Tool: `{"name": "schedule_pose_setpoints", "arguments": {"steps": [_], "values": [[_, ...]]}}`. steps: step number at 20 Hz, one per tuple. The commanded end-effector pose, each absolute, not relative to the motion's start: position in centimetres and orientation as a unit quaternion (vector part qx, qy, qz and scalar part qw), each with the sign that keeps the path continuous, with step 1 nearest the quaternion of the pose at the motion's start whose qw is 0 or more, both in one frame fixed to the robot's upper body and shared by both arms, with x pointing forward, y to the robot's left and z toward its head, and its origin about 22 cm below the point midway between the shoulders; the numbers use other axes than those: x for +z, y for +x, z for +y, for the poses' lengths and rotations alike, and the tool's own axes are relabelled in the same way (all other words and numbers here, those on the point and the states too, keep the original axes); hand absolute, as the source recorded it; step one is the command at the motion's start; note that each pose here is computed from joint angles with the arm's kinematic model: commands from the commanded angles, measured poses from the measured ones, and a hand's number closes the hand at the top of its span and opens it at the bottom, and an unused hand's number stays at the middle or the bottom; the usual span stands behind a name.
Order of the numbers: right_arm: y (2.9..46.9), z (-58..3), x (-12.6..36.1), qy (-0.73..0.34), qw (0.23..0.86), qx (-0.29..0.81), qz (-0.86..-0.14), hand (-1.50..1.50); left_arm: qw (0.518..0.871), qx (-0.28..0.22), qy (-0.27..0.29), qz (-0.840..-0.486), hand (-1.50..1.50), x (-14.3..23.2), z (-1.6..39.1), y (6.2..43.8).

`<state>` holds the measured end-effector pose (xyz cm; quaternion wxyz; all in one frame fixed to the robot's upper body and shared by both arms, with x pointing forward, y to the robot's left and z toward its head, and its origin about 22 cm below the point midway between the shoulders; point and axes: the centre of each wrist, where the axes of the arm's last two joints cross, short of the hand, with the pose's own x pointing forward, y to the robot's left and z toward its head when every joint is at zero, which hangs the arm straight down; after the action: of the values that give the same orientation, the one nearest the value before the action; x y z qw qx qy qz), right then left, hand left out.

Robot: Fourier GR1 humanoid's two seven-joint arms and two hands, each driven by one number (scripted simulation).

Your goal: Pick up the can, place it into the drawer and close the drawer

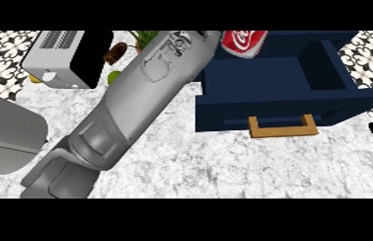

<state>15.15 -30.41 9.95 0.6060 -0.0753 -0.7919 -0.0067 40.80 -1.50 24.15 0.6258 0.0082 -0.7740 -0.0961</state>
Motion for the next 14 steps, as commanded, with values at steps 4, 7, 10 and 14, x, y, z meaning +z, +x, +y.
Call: {"name": "schedule_pose_setpoints", "arguments": {"steps": [4, 7, 10, 14], "values": [[15.7, -29.6, 9.5, -0.072, 0.602, -0.002, -0.795, -1.5, 0.625, -0.109, 0.029, -0.772, 1.5, 24.6, -2.4, 41.7], [15.4, -29.8, 10.5, -0.069, 0.604, -0.002, -0.794, -1.5, 0.64, -0.108, 0.03, -0.76, 1.5, 24.5, -2.5, 42.0], [15.4, -30.0, 10.5, -0.07, 0.601, 0.007, -0.796, -1.5, 0.632, -0.108, 0.052, -0.766, 1.5, 22.0, -1.7, 42.7], [16.6, -30.9, 10.3, -0.06, 0.595, 0.004, -0.801, -1.5, 0.625, -0.104, 0.074, -0.77, 1.5, 20.8, -1.8, 42.5]]}}
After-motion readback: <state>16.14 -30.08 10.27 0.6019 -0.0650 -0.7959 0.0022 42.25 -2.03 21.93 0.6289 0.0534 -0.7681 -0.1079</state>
